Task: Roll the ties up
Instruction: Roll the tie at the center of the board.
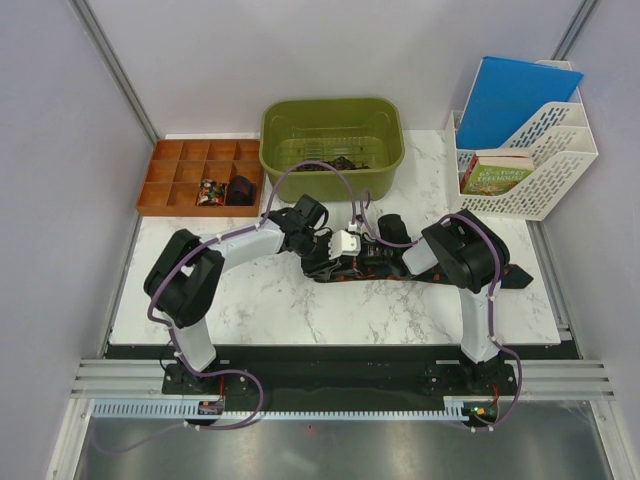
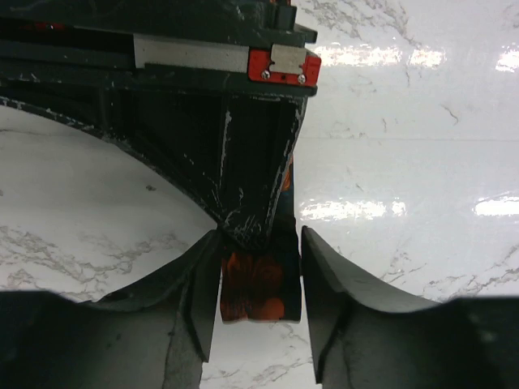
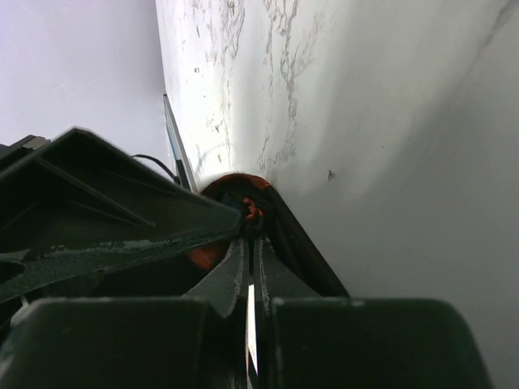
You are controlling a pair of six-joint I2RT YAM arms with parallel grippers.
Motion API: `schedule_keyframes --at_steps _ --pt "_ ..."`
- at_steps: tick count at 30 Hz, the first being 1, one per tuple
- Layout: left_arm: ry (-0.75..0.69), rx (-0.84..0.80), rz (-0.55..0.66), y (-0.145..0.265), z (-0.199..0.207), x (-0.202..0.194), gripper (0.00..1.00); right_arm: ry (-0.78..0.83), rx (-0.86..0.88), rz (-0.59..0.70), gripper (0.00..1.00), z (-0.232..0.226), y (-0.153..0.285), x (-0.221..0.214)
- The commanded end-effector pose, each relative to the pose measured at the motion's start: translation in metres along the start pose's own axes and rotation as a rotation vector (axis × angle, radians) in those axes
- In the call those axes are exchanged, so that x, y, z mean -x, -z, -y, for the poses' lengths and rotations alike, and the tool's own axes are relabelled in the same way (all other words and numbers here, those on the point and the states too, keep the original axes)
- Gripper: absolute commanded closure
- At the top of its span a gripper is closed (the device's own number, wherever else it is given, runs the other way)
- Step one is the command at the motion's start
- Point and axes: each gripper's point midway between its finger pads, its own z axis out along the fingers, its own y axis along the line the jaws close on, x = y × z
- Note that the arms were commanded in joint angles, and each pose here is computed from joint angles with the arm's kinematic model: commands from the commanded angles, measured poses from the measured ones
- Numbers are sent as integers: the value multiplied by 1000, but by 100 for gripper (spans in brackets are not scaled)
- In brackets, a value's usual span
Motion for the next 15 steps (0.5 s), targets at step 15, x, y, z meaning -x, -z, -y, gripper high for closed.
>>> schedule_keyframes --at_steps 15 --pt "-1 -31 -12 10 2 -21 39 -58 -168 7 100 56 -2 -16"
